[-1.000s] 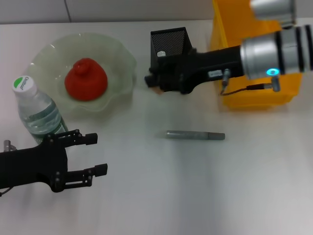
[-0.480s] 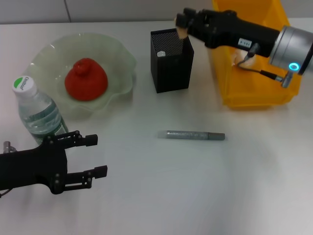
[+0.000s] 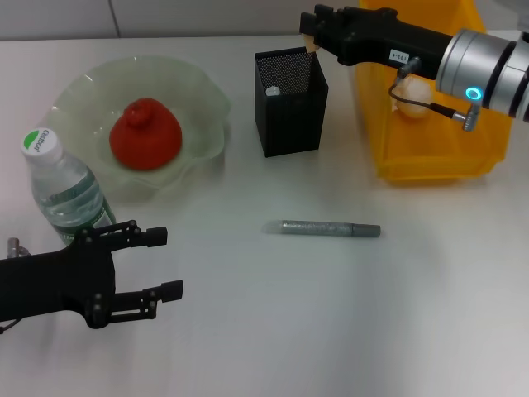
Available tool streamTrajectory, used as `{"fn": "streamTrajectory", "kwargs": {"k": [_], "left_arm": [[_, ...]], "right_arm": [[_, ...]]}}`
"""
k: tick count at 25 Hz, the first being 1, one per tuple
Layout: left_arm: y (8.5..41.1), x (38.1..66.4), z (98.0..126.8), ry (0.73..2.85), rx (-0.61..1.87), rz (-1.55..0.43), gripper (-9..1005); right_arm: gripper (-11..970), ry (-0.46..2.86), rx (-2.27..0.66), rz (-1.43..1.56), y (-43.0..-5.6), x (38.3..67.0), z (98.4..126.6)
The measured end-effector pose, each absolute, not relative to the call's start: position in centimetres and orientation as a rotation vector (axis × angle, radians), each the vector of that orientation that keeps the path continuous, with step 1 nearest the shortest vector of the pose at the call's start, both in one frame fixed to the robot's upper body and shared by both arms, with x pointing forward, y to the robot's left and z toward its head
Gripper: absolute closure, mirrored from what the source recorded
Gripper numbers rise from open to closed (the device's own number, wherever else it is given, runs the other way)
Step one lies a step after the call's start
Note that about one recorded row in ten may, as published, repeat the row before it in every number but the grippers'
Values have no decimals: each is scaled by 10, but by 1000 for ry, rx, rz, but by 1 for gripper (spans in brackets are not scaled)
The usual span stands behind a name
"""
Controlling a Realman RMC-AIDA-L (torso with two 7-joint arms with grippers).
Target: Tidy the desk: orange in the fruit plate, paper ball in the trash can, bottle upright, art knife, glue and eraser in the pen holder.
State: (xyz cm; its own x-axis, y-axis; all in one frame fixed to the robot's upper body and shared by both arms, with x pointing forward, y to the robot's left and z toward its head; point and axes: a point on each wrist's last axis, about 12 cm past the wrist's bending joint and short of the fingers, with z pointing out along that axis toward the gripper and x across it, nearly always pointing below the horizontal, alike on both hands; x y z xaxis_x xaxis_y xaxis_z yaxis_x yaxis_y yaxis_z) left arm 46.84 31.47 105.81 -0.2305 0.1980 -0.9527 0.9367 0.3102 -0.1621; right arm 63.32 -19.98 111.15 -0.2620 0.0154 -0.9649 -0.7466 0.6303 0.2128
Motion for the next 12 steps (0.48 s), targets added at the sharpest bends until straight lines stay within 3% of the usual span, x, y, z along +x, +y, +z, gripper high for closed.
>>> {"fn": "streamTrajectory", "kwargs": {"k": [12], "left_arm": [[317,468,1059,1658,1033,-1001,226]], "right_arm": [[582,1760,-680,730,-185,642,1108]]}}
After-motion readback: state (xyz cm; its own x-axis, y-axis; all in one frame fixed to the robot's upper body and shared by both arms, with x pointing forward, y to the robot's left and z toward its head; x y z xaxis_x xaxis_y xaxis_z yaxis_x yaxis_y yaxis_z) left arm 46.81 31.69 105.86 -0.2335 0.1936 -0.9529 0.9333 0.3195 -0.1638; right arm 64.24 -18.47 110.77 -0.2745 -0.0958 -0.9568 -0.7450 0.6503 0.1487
